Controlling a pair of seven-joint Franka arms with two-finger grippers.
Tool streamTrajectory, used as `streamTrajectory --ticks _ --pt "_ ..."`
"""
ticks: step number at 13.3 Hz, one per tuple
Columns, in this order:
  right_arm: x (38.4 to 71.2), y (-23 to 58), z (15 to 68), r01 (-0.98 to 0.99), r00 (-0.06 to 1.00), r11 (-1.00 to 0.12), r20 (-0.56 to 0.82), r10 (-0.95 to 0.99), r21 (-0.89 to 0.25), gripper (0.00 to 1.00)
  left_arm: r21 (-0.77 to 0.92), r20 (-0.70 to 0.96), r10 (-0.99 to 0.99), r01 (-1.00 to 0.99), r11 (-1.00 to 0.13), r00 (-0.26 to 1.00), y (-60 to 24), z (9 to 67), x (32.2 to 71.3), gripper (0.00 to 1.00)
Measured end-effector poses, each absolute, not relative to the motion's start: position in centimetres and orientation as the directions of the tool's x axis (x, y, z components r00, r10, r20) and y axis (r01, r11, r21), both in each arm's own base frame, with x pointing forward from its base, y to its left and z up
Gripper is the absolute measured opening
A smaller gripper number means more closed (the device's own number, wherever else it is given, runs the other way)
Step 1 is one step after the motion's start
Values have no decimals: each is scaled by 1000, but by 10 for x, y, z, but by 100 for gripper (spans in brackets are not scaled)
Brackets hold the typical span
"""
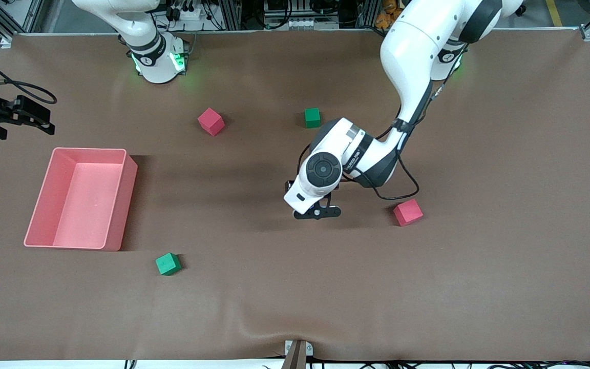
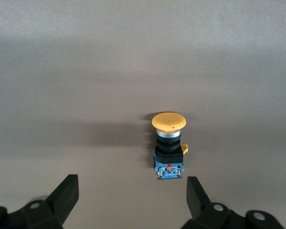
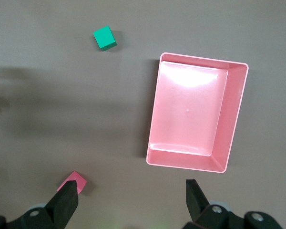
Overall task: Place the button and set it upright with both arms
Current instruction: 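Withdraw the right gripper while the left gripper reaches toward the button, then lower the left gripper around the yellow button's base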
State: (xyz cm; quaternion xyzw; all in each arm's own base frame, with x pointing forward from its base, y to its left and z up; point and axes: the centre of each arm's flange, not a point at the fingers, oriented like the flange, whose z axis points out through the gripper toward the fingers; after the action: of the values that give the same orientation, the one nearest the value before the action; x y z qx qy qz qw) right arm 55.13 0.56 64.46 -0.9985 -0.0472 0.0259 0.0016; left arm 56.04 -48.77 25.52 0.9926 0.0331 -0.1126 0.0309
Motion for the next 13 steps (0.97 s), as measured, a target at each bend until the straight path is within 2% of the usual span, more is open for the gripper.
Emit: streamTrajectory --ticks 8,13 --pt "552 -21 645 -54 998 -999 -44 -54 -1 100 134 -200 86 114 -984 976 -511 225 554 100" --pt "553 -5 644 -25 999 -1000 -46 -25 -1 100 121 -208 72 98 -988 976 -520 210 544 100"
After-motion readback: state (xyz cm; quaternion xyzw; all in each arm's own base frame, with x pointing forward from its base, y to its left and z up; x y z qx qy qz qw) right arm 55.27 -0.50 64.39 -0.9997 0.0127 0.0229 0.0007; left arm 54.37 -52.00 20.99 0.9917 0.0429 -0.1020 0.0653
